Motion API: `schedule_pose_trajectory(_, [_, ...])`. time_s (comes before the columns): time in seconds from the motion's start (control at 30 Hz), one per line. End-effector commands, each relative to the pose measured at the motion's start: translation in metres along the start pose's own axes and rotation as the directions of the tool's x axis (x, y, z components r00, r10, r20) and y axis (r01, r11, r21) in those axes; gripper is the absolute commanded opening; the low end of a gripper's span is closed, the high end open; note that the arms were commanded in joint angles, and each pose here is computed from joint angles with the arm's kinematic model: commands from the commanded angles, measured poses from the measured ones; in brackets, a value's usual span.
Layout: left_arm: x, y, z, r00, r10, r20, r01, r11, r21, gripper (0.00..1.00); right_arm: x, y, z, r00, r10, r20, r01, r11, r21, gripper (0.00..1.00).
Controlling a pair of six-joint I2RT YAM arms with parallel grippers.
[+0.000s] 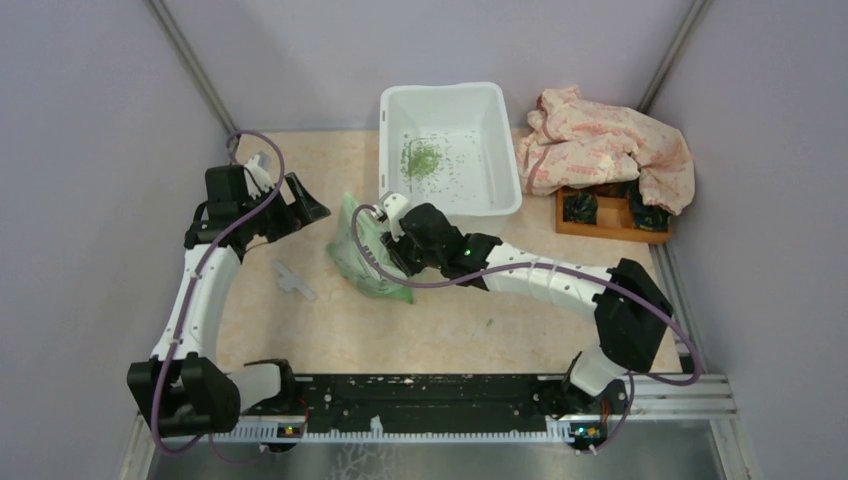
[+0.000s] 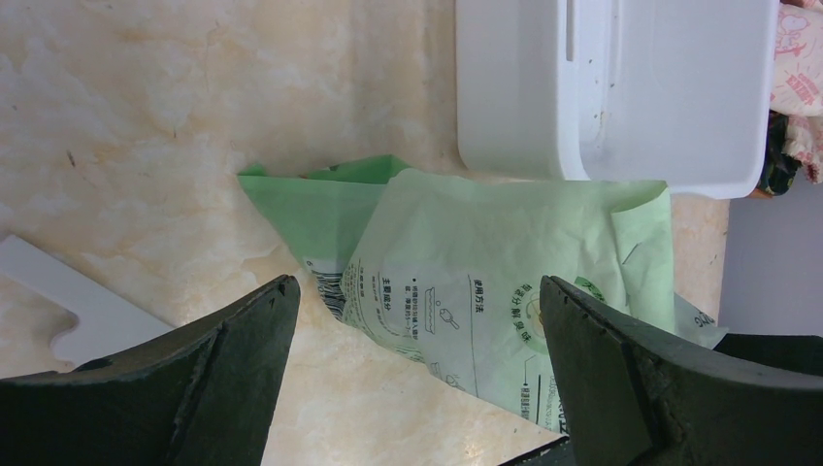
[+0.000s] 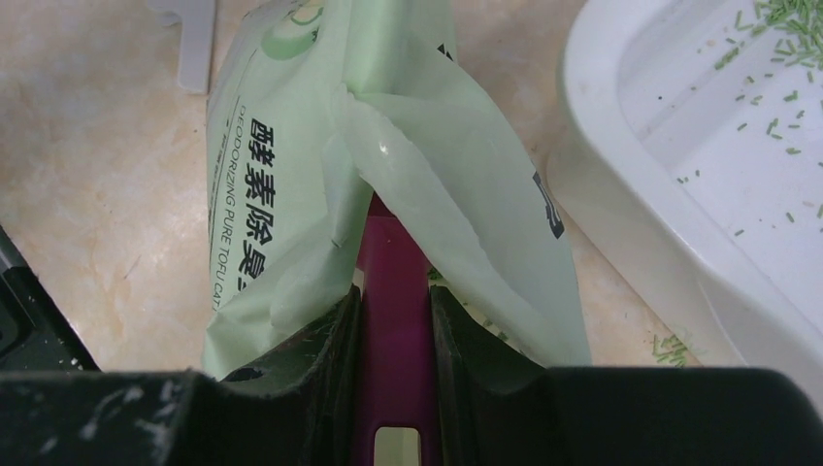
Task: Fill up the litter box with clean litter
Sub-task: 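Scoop the cat litter from the cat litter bag.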
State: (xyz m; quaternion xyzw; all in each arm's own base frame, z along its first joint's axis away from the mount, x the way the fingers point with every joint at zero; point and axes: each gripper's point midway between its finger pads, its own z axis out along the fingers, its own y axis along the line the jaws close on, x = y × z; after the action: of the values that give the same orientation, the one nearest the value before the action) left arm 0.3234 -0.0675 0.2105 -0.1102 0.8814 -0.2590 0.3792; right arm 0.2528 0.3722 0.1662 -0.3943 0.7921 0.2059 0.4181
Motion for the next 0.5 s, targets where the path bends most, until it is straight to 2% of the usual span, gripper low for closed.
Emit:
schedule_pose_trajectory(0.0, [-0.007, -0.004, -0.002, 0.999, 0.026, 0.023, -0.026, 0.999, 0.019, 0.98, -0.017, 0.011, 0.014, 0.990, 0.039, 0.138, -0.037, 0.999, -0.021, 0.00])
schedule_pose_trajectory(0.17, [-0.006, -0.004, -0.001, 1.000, 0.021, 0.018, -0.021, 0.999, 0.024, 0.98, -0.011, 0.012, 0.014, 0.968, 0.047, 0.247, -0.041, 0.999, -0.029, 0.00])
schedule_pose_trajectory(0.47, [-0.006, -0.007, 0.001, 1.000, 0.008, 0.019, -0.009, 0.999, 0.042, 0.98, -0.009, 0.008, -0.017, 0.885, 0.045, 0.464, -0.041, 0.999, -0.019, 0.00])
